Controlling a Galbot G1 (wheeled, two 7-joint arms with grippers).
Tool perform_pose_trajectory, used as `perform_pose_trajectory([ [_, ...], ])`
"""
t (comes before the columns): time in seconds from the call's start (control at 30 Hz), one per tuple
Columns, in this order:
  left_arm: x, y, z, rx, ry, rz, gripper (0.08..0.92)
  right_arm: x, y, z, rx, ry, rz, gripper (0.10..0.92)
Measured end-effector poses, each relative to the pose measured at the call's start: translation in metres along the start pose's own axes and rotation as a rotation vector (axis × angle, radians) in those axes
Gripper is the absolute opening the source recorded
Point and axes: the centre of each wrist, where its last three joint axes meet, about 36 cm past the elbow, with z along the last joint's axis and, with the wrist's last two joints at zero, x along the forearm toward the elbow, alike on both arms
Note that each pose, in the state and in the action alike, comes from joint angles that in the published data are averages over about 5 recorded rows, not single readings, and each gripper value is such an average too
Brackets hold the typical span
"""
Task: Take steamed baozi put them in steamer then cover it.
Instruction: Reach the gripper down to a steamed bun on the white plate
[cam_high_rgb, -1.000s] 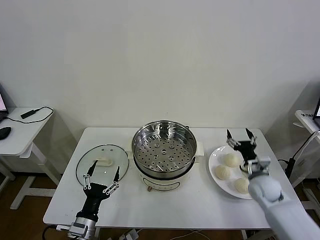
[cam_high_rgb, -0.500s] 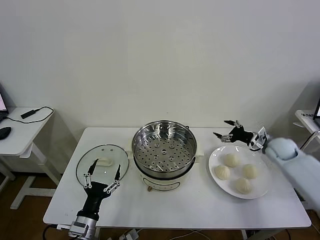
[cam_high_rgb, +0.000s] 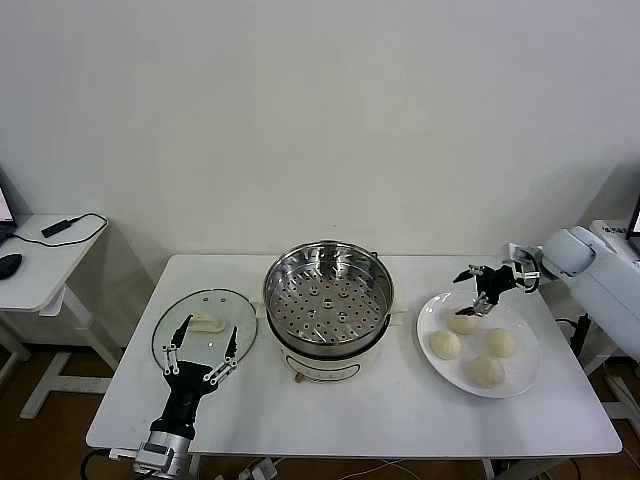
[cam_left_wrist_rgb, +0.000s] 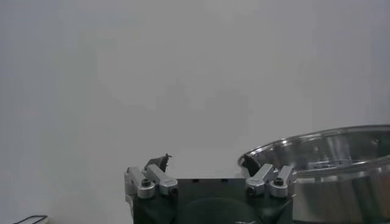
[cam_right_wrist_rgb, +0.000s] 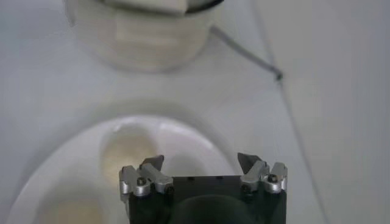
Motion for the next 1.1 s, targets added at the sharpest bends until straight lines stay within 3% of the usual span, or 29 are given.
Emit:
perform_pose_trajectory([
  [0.5, 0.002, 0.000, 0.001, 0.004, 0.000, -0.012, 0.823, -0.030, -0.011, -0.014, 0.102, 0.166, -0.055, 0.823],
  [1.1, 0.002, 0.001, 0.004, 0.001, 0.000, -0.017, 0.823, -0.063, -0.009, -0.022, 0.142, 0.207, -0.054, 0.817],
])
